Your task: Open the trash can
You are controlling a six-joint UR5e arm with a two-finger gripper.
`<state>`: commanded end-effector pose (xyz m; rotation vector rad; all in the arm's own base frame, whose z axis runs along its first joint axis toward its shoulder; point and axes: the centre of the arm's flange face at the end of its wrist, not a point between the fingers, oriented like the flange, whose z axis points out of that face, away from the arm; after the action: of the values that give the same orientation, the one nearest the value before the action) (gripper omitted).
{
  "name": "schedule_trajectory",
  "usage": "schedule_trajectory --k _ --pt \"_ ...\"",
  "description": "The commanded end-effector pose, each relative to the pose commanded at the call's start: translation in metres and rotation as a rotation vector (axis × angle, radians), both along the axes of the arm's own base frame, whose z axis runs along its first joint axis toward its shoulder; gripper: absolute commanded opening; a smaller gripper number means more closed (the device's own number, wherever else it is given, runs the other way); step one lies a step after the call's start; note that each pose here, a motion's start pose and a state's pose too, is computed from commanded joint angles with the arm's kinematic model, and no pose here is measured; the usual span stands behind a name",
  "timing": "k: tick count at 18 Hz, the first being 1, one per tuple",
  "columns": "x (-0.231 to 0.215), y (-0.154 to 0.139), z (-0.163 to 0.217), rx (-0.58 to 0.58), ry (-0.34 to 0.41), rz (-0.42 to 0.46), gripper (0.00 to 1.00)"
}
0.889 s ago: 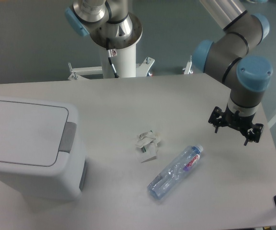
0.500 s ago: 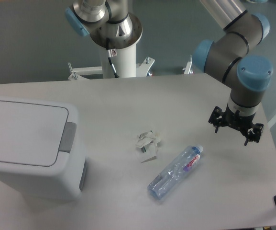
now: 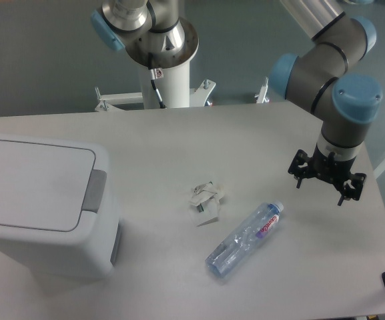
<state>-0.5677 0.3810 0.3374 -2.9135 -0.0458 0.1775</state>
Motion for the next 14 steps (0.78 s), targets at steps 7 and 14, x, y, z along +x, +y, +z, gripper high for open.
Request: schedule_trajectory --k 7,14 --pt "0.030 0.032 0.041 0.280 -0.091 0.058 1.00" --pt "0.101 0.090 0.106 0.433 -0.192 0.154 1.00"
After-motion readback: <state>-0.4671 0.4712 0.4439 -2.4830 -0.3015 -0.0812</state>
